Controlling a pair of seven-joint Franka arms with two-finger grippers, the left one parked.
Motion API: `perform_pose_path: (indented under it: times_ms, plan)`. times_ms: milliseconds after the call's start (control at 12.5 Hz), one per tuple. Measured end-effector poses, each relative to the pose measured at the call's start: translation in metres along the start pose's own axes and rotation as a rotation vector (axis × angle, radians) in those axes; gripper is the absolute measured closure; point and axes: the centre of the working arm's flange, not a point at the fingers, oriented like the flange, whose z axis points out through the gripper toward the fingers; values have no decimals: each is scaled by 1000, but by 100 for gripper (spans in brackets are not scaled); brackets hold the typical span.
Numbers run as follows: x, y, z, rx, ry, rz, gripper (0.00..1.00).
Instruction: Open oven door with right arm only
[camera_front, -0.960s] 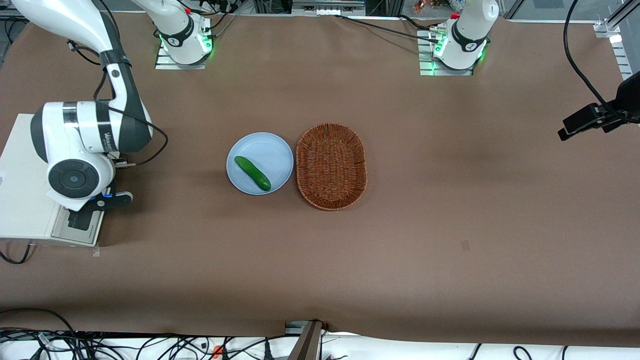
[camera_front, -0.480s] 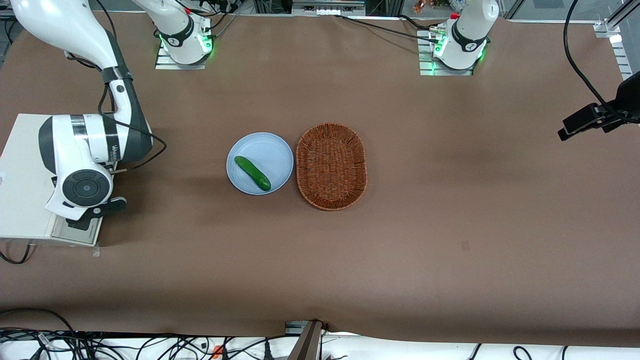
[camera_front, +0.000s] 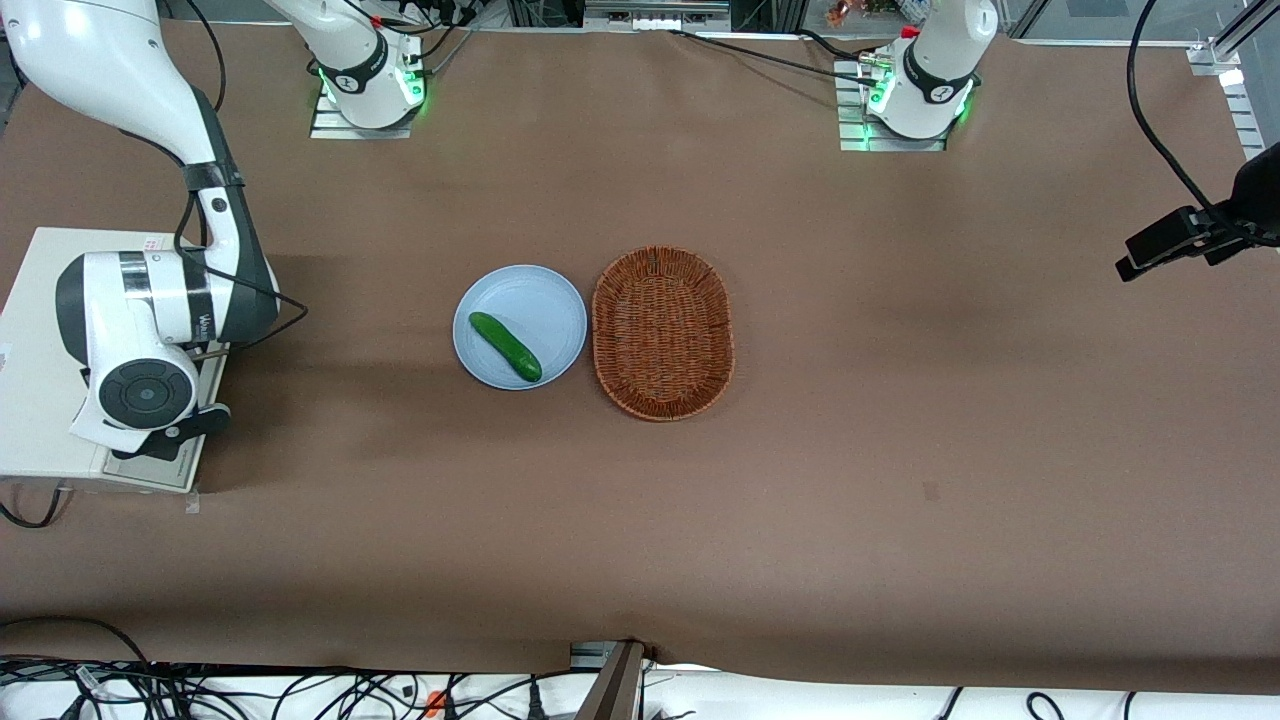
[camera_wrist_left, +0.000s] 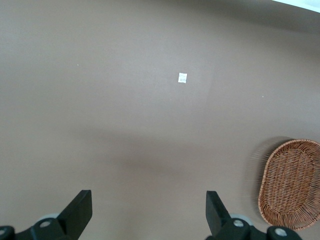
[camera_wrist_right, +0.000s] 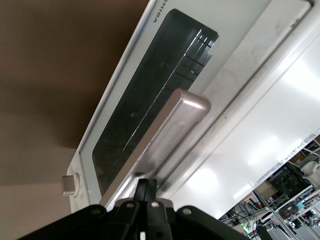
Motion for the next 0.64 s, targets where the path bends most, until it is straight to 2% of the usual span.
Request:
perform_pose_path:
  times_ms: [640]
  plan:
    - [2, 0, 0, -1, 10, -7, 99]
